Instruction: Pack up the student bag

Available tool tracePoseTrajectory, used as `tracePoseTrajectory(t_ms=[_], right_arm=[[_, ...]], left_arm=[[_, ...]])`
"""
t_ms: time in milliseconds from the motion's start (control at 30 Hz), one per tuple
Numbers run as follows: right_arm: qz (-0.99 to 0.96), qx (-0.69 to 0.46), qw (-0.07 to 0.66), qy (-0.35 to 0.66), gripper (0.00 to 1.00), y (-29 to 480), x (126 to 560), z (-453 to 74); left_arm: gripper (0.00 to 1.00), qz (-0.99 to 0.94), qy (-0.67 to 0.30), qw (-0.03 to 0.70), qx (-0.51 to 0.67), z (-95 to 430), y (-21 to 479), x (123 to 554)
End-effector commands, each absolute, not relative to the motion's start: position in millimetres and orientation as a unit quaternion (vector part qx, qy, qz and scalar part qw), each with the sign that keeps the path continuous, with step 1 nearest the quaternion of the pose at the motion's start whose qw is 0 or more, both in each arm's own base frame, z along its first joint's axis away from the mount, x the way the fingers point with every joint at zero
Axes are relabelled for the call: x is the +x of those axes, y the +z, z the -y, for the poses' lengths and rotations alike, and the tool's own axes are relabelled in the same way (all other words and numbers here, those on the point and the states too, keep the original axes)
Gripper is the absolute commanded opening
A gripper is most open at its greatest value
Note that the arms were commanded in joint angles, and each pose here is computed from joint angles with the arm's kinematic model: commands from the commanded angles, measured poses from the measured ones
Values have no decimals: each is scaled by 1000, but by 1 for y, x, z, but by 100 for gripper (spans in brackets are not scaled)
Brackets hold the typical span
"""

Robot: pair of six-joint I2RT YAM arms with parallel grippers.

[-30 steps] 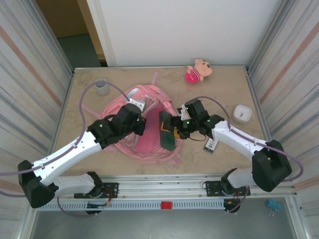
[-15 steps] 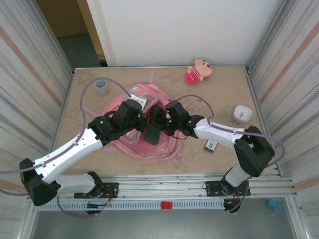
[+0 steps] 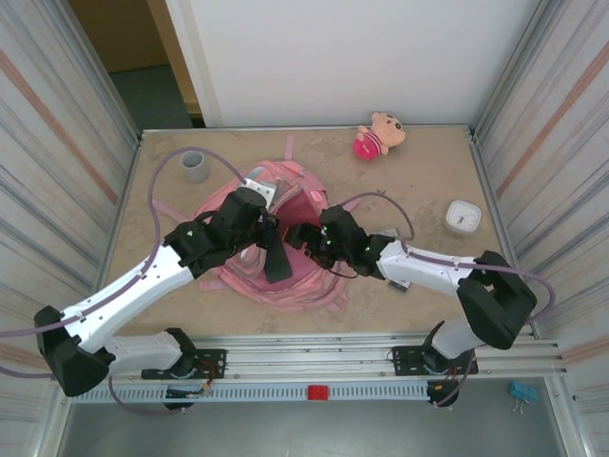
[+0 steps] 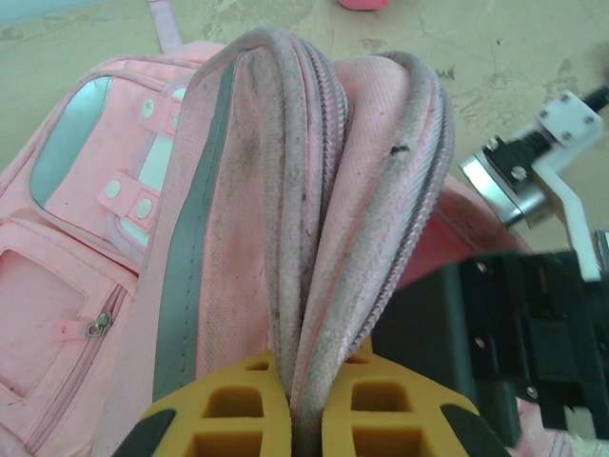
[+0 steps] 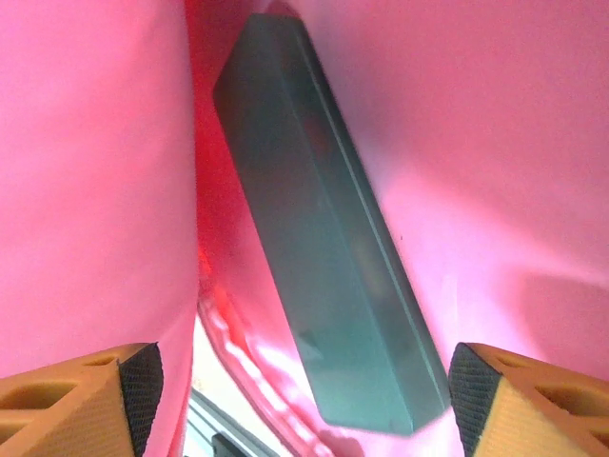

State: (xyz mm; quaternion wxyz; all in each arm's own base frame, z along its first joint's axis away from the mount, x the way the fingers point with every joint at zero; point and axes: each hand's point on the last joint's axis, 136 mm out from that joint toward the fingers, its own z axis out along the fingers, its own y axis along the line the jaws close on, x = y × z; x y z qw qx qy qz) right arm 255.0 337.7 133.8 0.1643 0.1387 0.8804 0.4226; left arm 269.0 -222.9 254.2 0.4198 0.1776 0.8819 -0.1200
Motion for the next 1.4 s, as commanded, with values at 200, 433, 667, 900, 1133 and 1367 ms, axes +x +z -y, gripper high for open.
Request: tracePoseTrajectory(t_ms=[200, 433, 667, 900, 1133, 1367], right_arm=[[-882, 171, 166, 406, 63, 109, 232, -345], [-881, 162, 148, 419, 50, 94, 224, -376], [-862, 160, 142, 460, 38, 95, 235, -413], [-844, 147, 151, 493, 32, 100, 265, -454], [-840, 140, 167, 497, 35, 106, 274, -446], [-868, 123, 202, 437, 49, 120, 248, -374]], left_arm=[[0, -824, -180, 515, 150, 233, 318, 284], [0, -824, -187, 513, 150, 234, 316, 282], [0, -825, -189, 510, 150, 235, 312, 282], [0, -826, -186, 511, 151, 235, 311, 283], [0, -827, -174, 513, 148, 230, 310, 284], [0, -830, -159, 518, 137, 219, 308, 286]])
